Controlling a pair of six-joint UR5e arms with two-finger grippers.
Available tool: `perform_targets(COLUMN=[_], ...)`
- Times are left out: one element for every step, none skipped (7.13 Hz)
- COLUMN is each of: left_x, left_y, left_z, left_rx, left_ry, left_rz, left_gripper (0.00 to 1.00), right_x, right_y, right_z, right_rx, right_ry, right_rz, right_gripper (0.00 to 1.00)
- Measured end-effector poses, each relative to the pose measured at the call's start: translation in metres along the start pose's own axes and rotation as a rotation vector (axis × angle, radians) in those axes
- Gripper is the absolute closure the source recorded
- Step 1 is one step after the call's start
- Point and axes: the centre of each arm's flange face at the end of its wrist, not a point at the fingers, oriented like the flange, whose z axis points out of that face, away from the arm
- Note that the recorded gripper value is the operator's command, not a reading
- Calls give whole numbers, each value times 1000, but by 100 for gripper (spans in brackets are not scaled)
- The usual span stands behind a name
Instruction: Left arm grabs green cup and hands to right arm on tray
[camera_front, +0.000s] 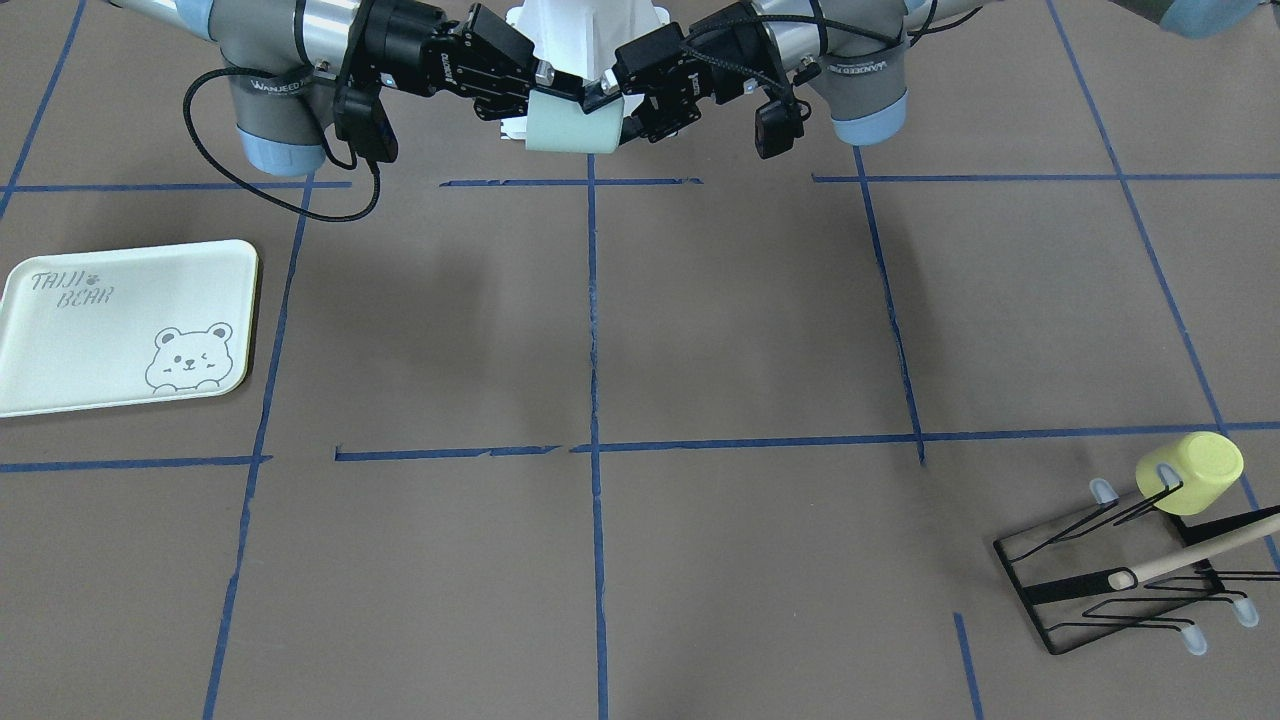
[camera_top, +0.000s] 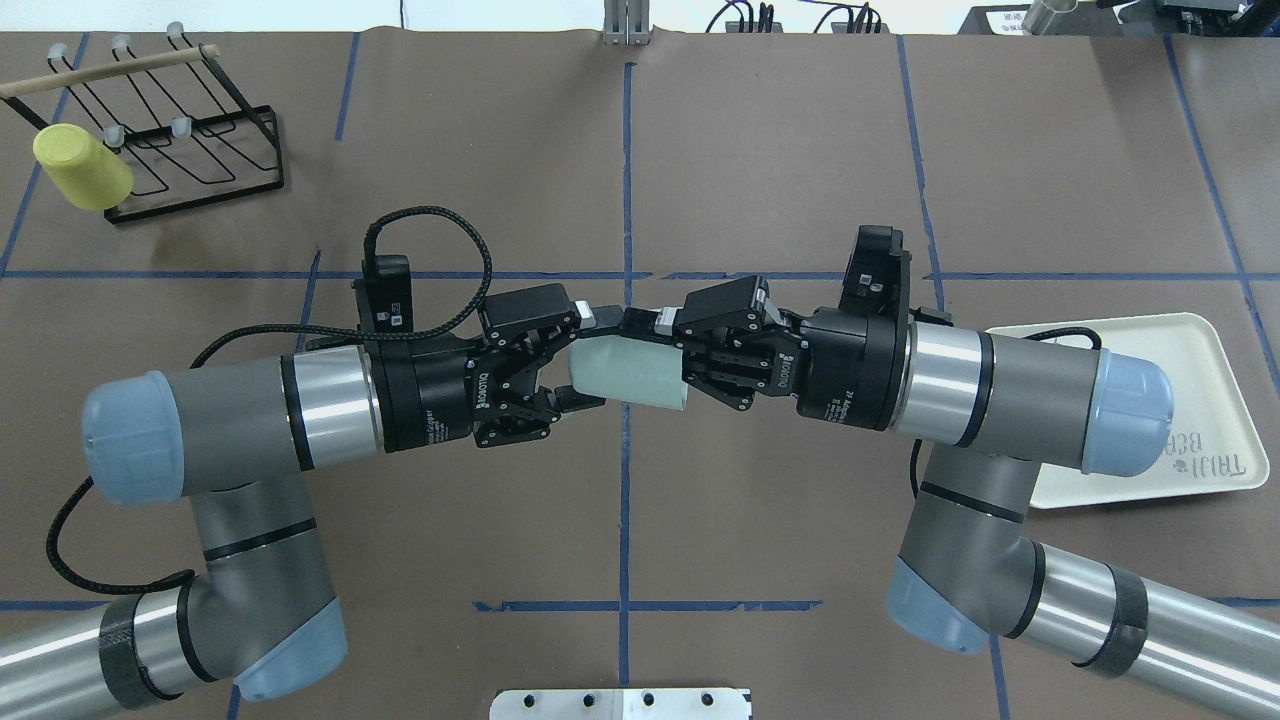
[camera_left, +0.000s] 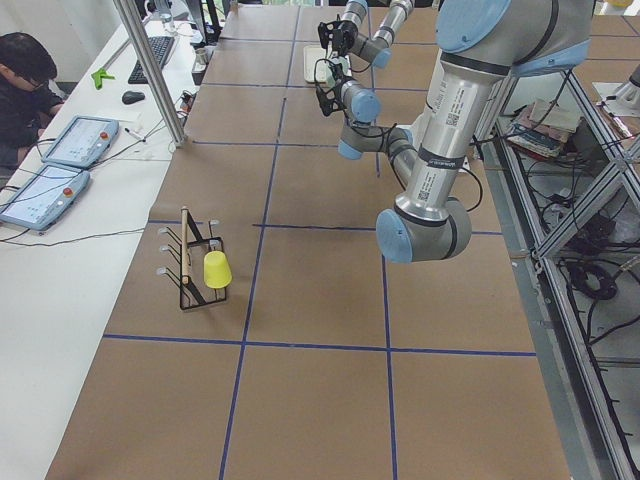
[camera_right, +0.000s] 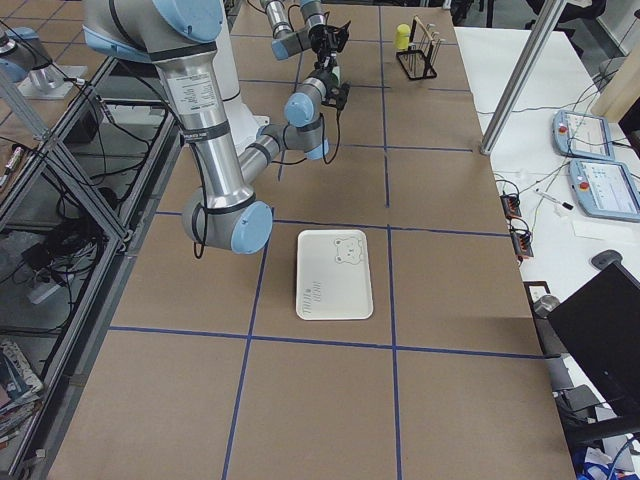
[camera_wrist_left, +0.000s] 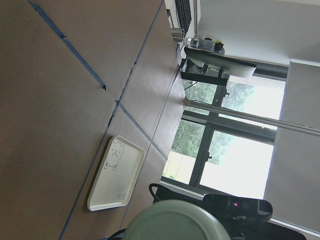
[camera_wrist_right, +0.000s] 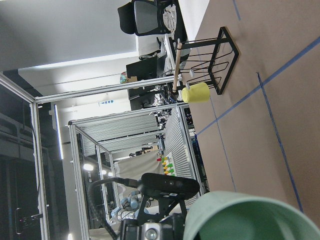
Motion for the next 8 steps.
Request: perform_targets(left_x=[1, 1, 0, 4, 6, 7, 9, 12], left_y=[0, 0, -1, -6, -9, -12, -16, -20], left_z=[0, 0, 0, -2, -3, -5, -6, -8], left_rx=[-1, -1, 1, 10, 16, 23, 28, 36], left_ry=[1, 2, 1, 6, 6, 7, 8, 11], left_rz=[1, 1, 2, 7, 11, 14, 18, 22], left_gripper=[0, 0, 0, 0, 0, 0, 0, 0], right_x=[0, -1, 0, 2, 1, -1, -1, -2], right_y=[0, 0, 0, 2, 2, 2, 2, 2], right_z=[-1, -1, -2, -3, -4, -4, -5, -7], right_rx=[0, -1, -3, -7, -8, -8, -8, -8], right_ry=[-2, -4, -3, 1, -2, -5, -5, -5], right_rz=[0, 0, 1, 3, 3, 3, 6, 9], right_gripper=[99, 99, 100, 100, 100, 100, 100, 100])
